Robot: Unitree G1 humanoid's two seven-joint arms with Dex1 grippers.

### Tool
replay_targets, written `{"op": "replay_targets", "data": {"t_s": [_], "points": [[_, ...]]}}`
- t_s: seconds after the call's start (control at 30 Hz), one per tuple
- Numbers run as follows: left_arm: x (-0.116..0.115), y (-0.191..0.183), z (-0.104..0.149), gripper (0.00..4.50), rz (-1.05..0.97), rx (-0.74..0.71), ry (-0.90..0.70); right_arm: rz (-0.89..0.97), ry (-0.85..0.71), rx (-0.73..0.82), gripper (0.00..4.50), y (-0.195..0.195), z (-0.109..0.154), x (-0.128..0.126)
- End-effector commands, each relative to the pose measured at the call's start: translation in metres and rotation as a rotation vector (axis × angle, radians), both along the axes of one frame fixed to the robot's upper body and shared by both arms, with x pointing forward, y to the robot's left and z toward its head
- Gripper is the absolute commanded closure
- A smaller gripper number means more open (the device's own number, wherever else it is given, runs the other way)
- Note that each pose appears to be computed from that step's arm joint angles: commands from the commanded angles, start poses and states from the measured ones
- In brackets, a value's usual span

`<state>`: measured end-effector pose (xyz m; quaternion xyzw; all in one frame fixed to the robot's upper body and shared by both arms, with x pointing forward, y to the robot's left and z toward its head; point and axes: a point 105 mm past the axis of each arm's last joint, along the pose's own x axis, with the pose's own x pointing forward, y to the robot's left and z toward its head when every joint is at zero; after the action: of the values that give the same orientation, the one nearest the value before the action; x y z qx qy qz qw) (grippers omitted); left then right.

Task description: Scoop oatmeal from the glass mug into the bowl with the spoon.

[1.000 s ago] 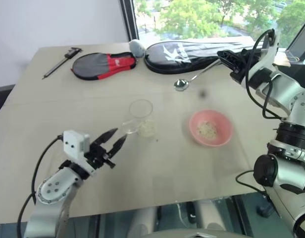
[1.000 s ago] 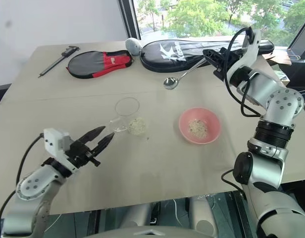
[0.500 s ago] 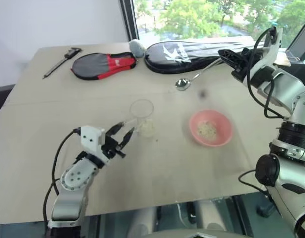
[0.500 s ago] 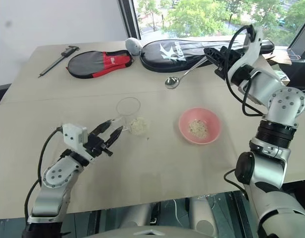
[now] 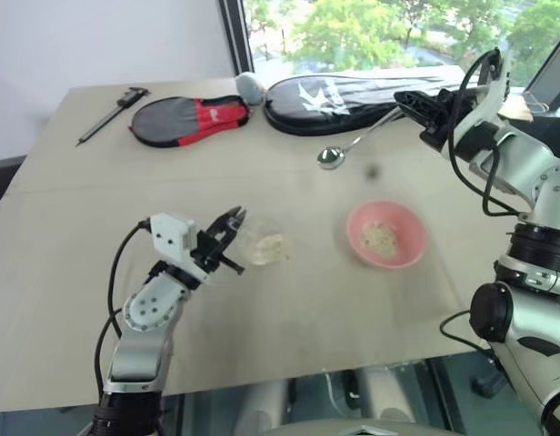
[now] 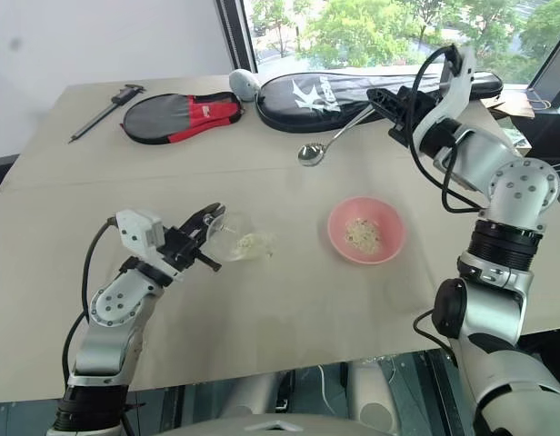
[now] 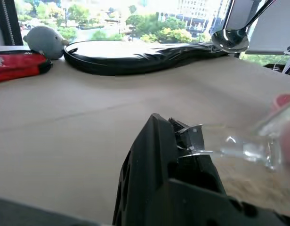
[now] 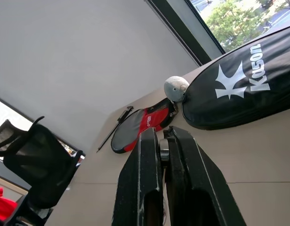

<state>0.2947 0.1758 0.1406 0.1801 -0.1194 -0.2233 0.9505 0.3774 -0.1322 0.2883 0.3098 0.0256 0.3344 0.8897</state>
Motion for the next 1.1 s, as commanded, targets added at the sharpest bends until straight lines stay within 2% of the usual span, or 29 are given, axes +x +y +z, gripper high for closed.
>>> {"op": "replay_targets", "data": {"t_s": [0.03, 0.17, 0.4, 0.53, 0.73, 0.93, 1.1], "points": [[0.005, -0.005, -0.004, 4.40, -0.008, 0.016, 0.014, 0.079, -0.126, 0.008, 4.50, 0.012, 0.033, -0.018], [0.010, -0.011, -0.002, 4.40, -0.032, 0.013, 0.017, 0.128, -0.146, -0.005, 4.50, 0.020, 0.039, -0.027], [0.034, -0.023, 0.006, 4.40, -0.084, 0.036, 0.017, 0.362, -0.267, -0.089, 4.50, 0.043, 0.053, -0.067], [0.048, -0.030, 0.010, 4.40, -0.115, 0.037, 0.025, 0.436, -0.307, -0.177, 4.50, 0.053, 0.048, -0.083], [0.058, -0.040, 0.009, 4.40, -0.164, 0.034, 0.040, 0.386, -0.319, -0.311, 4.50, 0.062, 0.030, -0.078], [0.064, -0.050, 0.016, 4.40, -0.206, 0.006, 0.018, 0.331, -0.359, -0.515, 4.50, 0.074, 0.003, -0.068], [0.064, -0.056, 0.018, 4.40, -0.230, 0.005, 0.008, 0.343, -0.385, -0.585, 4.50, 0.086, -0.010, -0.065]]}}
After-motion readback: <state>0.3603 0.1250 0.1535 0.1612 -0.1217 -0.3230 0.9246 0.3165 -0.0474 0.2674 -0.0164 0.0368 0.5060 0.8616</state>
